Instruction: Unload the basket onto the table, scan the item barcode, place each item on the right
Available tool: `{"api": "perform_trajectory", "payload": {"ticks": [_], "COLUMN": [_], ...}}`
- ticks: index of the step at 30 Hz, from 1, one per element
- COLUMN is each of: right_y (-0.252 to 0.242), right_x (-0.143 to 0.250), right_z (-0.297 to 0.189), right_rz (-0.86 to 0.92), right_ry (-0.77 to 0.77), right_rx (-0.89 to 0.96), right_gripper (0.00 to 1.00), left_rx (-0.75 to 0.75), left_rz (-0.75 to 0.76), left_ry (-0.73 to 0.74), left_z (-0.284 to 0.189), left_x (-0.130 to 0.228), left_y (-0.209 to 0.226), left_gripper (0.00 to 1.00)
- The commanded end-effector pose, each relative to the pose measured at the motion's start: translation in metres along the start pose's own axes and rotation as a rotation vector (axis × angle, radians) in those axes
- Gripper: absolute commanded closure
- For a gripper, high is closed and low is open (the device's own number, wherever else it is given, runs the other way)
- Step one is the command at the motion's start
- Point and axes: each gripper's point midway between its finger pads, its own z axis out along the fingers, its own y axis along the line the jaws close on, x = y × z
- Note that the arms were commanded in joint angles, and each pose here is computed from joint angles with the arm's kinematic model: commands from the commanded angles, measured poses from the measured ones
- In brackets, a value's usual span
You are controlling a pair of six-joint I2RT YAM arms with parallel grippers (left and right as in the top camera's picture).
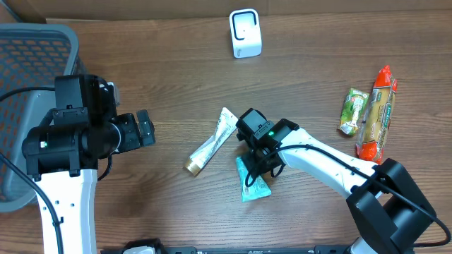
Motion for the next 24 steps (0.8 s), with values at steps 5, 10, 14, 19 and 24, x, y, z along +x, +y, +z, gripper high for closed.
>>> {"api": "perform_trajectory", "payload": {"ticks": [5, 10, 14, 19, 24], "right_y": [-0.03, -0.04, -0.061, -0.081, -0.085], "right_x": [0.0, 0.006, 0.008, 0.016, 0.01], "right_z": [0.023, 0.038, 0.034, 0.03, 0.004], "right_rz": [0.082, 0.165, 0.411, 0.617, 0.592], "right_ry": [0.021, 0.057, 0.049, 0.114, 0.159], "right_rx": [0.148, 0.193, 0.231, 0.16, 0.066], "right_gripper": [0.51, 0.55, 0.53, 0.44, 0.42], "left_rx": [0.005, 0.005, 0.005, 0.005, 0.005], "left_rz": [-0.02, -0.02, -0.02, -0.02, -0.02], "left_ry": [-0.013, -0.013, -0.013, -0.013, -0.013], "left_z": [-0.003, -0.003, -0.003, -0.003, -0.003], "left_x": [-0.003, -0.003, -0.003, -0.003, -0.003], "left_y": [0.0, 0.0, -0.001, 0.0, 0.0], "left_gripper": [0.0, 0.01, 0.0, 0.0, 0.0]}}
